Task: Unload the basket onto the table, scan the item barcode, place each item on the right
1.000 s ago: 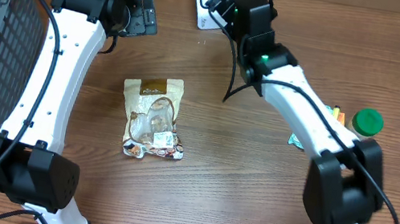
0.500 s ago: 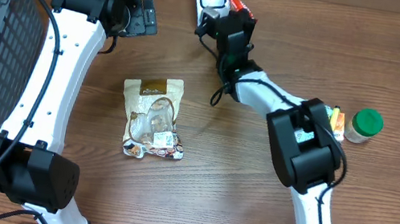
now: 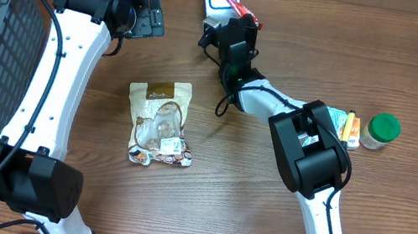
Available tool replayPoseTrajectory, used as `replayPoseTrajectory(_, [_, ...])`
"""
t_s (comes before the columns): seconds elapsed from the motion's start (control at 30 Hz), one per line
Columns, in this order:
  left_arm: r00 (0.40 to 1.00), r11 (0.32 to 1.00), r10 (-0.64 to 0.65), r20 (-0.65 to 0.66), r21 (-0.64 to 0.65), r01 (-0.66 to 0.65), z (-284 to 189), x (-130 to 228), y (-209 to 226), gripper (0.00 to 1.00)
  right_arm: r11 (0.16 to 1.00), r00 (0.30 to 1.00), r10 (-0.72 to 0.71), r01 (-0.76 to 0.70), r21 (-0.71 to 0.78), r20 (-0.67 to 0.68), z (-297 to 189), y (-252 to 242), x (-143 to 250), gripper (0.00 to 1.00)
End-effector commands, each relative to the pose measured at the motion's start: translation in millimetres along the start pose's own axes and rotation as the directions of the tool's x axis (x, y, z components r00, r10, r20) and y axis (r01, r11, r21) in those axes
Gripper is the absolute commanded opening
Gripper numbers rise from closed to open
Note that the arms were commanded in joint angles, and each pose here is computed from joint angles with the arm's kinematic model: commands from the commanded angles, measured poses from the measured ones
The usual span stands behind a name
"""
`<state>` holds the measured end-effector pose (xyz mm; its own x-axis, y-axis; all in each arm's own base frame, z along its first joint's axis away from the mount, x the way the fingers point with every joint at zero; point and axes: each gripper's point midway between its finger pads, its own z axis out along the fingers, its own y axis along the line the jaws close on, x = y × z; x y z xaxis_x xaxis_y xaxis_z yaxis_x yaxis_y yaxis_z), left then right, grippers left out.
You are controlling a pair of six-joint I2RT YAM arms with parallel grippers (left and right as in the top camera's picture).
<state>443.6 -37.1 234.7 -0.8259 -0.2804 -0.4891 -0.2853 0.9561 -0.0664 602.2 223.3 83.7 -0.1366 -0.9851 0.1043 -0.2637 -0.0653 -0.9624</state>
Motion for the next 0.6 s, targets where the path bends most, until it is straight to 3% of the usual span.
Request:
replayPoseTrajectory(0.0, [0.999, 1.000, 0.009, 0.044, 0.014, -0.010, -16.5, -8.4, -0.7, 1.00, 1.000, 1.000, -0.013, 0.013, -0.005, -0.013, -1.1, 5.2, -2.6, 0.03])
replayPoseTrajectory(0.2, [0.999, 1.000, 0.009, 0.044, 0.013, -0.010, -16.4, -8.3, -0.6, 1.00, 0.974, 0.977, 0.206, -0.198, 0.111, -0.058, -23.6, -31.8, -9.0, 0.03])
replayPoseTrajectory(0.4, [0.999, 1.000, 0.009, 0.044, 0.013, -0.010, -16.4, -8.3, -0.6, 1.00, 0.942, 0.942, 0.335, -0.334, 0.037, -0.026, -57.8, -62.1, -18.4, 0.03])
replayPoseTrajectory(0.57, [0.999, 1.000, 0.009, 0.045, 0.013, -0.010, -16.5, -8.4, -0.7, 1.00, 0.872, 0.872, 0.490, -0.489, 0.011, -0.011, -96.2, -115.8, -2.1, 0.03])
